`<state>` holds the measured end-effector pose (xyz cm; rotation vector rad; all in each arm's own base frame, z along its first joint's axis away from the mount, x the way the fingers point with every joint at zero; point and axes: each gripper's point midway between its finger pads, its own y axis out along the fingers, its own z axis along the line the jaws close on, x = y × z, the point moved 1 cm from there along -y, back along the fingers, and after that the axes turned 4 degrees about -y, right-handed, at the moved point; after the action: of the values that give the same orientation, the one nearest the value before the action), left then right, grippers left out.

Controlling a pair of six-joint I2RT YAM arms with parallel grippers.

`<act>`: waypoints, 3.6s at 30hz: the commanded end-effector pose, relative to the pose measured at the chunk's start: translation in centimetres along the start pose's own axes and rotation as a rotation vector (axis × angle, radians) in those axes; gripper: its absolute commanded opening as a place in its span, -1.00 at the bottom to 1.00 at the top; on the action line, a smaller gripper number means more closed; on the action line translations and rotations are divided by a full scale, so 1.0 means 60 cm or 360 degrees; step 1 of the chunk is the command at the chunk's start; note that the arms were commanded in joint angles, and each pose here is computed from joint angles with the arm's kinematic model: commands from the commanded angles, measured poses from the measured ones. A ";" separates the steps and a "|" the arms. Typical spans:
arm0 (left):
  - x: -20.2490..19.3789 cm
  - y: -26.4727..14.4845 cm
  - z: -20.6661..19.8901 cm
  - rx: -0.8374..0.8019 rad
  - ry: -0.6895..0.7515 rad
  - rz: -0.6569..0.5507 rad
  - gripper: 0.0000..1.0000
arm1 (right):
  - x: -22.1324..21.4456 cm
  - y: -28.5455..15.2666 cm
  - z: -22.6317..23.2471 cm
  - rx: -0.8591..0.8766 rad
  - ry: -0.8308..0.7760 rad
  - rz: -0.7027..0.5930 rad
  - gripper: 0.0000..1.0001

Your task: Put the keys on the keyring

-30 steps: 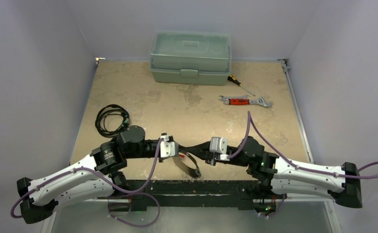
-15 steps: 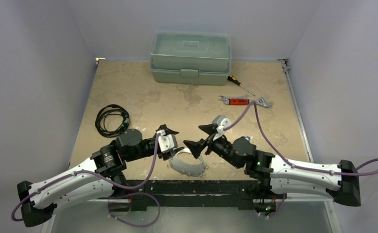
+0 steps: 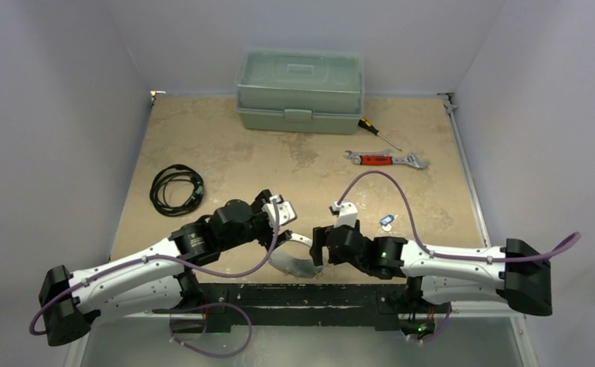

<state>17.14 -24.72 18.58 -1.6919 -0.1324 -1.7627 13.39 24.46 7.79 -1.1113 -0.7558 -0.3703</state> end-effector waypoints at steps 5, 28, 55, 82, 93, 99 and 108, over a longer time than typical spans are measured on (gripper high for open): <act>0.005 0.020 -0.029 -0.0158 -0.0068 0.0037 0.45 | -0.032 -0.015 0.016 0.0222 0.0194 0.0066 0.52; 0.064 -0.066 0.077 0.0371 0.0023 -0.0241 0.36 | 0.017 0.018 0.132 0.0839 -0.1133 -0.0323 0.50; 0.075 -0.084 0.082 0.0392 0.0034 -0.0335 0.34 | -0.088 0.027 0.104 0.1364 -0.2198 0.0319 0.49; 0.070 -0.080 0.081 0.0389 0.0035 -0.0319 0.33 | -0.090 0.015 0.152 0.1416 -0.2350 0.0193 -0.20; 0.067 -0.078 0.081 0.0387 0.0033 -0.0308 0.33 | -0.086 0.040 0.133 0.1253 -0.2398 0.0206 -0.51; 0.067 -0.078 0.081 0.0385 0.0034 -0.0307 0.33 | -0.090 0.041 0.132 0.1252 -0.2390 0.0221 -0.54; 0.067 -0.079 0.080 0.0384 0.0034 -0.0312 0.33 | -0.106 0.043 0.137 0.1297 -0.2366 0.0265 -0.51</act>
<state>18.90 -20.06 24.26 -1.5239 -0.4637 -1.8010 7.93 31.37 3.23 -0.5170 -1.8484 1.0052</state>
